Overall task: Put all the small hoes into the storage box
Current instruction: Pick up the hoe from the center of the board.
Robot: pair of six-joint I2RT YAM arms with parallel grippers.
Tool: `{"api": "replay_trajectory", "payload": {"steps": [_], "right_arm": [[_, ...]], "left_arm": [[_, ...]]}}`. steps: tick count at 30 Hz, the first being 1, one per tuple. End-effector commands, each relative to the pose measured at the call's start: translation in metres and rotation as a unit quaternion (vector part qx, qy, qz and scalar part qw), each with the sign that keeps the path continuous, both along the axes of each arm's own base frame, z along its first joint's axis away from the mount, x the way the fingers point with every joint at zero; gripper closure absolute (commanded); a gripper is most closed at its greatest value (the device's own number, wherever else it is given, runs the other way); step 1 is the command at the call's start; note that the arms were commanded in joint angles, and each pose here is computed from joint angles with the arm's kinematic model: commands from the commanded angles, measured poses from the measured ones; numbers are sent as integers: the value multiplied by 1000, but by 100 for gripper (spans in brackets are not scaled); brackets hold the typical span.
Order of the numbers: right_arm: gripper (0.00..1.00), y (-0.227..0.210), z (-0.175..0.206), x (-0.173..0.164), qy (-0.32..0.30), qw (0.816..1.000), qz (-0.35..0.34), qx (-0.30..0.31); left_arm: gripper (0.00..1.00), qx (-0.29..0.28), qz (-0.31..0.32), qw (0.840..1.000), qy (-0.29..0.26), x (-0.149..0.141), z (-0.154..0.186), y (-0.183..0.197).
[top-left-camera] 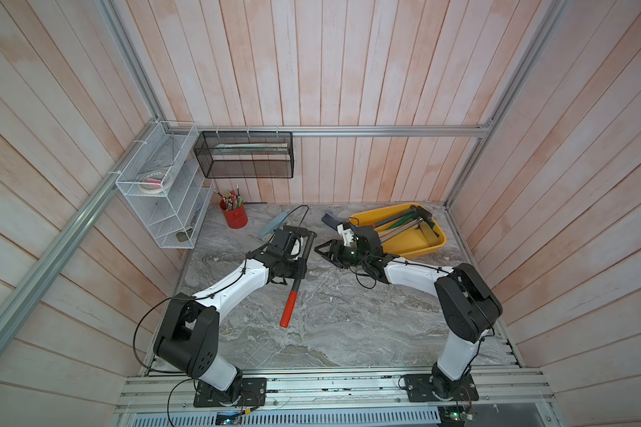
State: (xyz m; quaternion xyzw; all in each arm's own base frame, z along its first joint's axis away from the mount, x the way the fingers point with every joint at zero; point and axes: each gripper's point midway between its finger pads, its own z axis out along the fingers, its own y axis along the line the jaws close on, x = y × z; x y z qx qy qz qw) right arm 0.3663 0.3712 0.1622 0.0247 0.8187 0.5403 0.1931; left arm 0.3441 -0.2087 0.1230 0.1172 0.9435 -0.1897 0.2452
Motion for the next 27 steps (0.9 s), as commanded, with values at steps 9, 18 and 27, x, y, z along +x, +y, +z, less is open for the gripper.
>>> {"api": "replay_trajectory", "payload": {"steps": [9, 18, 27], "right_arm": [[44, 31, 5, 5, -11, 1000, 2, 15], [55, 44, 7, 7, -11, 1000, 1, 20], [78, 40, 10, 8, -18, 1000, -14, 19]], "left_arm": [[100, -76, -22, 994, -73, 14, 60, -33], [100, -91, -29, 992, -77, 10, 65, -41], [100, -93, -29, 992, -81, 9, 67, -42]]}}
